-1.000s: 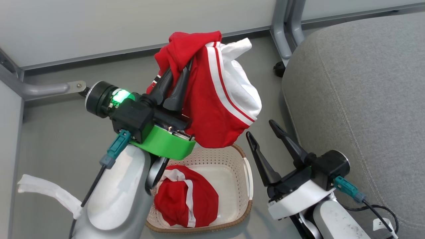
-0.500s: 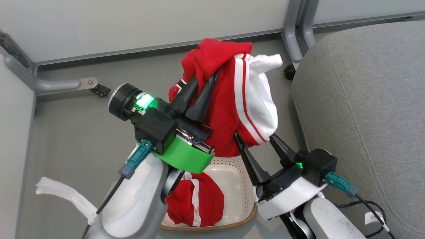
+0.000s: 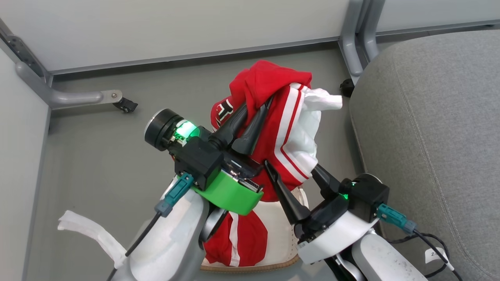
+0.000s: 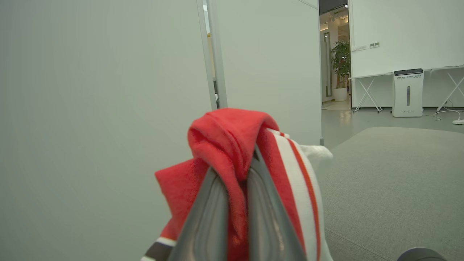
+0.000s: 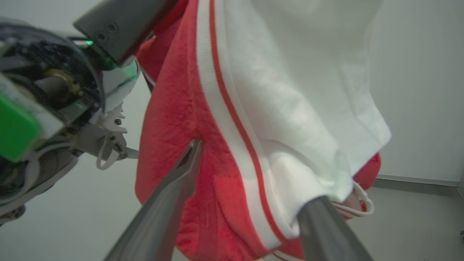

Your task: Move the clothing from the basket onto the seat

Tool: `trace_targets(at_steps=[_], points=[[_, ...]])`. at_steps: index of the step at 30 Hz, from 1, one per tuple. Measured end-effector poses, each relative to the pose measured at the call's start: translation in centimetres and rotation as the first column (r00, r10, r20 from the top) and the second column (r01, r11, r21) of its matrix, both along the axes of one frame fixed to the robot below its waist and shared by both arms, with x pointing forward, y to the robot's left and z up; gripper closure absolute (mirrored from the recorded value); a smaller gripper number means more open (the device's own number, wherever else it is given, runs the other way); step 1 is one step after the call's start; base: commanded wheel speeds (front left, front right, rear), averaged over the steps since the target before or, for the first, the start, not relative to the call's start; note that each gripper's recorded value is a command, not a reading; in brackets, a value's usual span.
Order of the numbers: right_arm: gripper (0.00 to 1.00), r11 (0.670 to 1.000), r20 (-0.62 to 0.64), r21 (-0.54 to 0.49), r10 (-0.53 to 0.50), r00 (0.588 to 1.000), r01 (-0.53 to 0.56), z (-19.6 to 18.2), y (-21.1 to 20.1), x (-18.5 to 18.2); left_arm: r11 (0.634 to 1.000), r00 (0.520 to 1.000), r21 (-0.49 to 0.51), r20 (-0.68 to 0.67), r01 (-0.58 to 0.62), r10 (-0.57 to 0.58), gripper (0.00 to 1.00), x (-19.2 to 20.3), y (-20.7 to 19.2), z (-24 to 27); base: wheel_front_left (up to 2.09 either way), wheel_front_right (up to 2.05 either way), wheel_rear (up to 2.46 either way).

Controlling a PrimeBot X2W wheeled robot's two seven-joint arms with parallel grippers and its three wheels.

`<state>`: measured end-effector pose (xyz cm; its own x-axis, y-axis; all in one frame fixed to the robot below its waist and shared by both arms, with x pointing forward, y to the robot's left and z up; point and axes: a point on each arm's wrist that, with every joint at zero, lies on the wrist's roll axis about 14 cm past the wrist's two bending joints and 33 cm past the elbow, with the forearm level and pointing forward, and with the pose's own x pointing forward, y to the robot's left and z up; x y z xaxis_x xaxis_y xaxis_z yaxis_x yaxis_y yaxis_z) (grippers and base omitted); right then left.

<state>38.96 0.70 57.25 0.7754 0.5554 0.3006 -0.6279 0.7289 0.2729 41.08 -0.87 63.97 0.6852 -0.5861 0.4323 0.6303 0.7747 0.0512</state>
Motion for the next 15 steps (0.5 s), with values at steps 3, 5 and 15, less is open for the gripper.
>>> trace_targets(at_steps=[3, 5, 15], points=[[1.0, 1.0, -0.002, -0.004, 0.01, 1.0, -0.01, -0.13, 0.3, -0.14, 1.0, 1.0, -0.002, -0.004, 0.004, -0.004, 1.0, -0.07, -0.08, -0.09, 0.0, 0.0, 0.0], [1.0, 1.0, -0.002, -0.007, 0.014, 1.0, -0.014, -0.17, 0.36, -0.22, 1.0, 1.0, -0.005, -0.007, 0.005, -0.005, 1.0, -0.09, -0.09, -0.08, 0.0, 0.0, 0.0], [1.0, 1.0, 0.004, -0.013, 0.012, 1.0, -0.012, -0.01, 0.17, -0.51, 1.0, 1.0, -0.005, -0.006, 0.005, -0.005, 1.0, -0.23, -0.17, 0.01, 0.0, 0.0, 0.0]])
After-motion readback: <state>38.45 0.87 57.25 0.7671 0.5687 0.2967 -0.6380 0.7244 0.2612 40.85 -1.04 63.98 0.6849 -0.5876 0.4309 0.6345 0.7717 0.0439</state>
